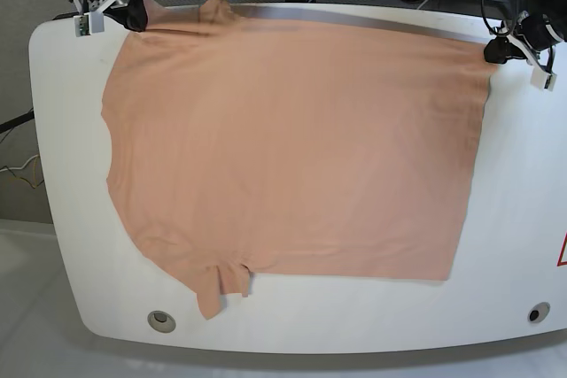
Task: Fold the T-shirt properly
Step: 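Lift both shoulder corners and pull the shirt toward the robot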
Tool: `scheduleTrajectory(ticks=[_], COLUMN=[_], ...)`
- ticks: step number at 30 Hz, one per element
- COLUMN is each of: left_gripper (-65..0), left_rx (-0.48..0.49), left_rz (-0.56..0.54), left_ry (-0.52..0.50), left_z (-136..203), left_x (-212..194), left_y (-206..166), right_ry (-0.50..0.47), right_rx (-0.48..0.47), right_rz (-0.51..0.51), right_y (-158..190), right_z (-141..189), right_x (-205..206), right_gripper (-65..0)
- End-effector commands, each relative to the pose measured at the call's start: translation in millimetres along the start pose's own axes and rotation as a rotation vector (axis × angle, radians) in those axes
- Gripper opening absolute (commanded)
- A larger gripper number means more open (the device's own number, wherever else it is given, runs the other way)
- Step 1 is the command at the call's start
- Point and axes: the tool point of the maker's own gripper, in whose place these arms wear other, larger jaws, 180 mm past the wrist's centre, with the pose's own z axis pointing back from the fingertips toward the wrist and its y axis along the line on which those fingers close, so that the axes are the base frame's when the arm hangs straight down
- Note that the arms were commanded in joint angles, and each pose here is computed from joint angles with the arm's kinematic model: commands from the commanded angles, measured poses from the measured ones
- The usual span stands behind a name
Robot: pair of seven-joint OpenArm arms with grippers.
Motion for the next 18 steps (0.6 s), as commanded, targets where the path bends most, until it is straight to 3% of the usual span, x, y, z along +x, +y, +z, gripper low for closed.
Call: scheduleTrajectory(ticks=[1, 9, 18], left_gripper=[-65.0, -65.0, -65.0], left_rx=[0.012, -0.002, -0.034], left_rz=[-0.022, -0.05, -0.112], left_ry=[-0.034, -0.082, -0.195], left_z=[11.5, 11.4, 2.6], left_x=[10.1, 25.5, 75.2], left_y=[0.0, -10.7, -27.4], right_ry=[-0.026, -0.074, -0.191], right_rx=[-0.014, -0.012, -0.004], right_rz=[0.014, 0.026, 0.04], right_y=[-2.2, -3.0, -6.7], right_z=[9.5, 3.9, -17.2], right_x=[7.3, 23.0, 65.6], right_gripper=[-65.0, -65.0, -65.0])
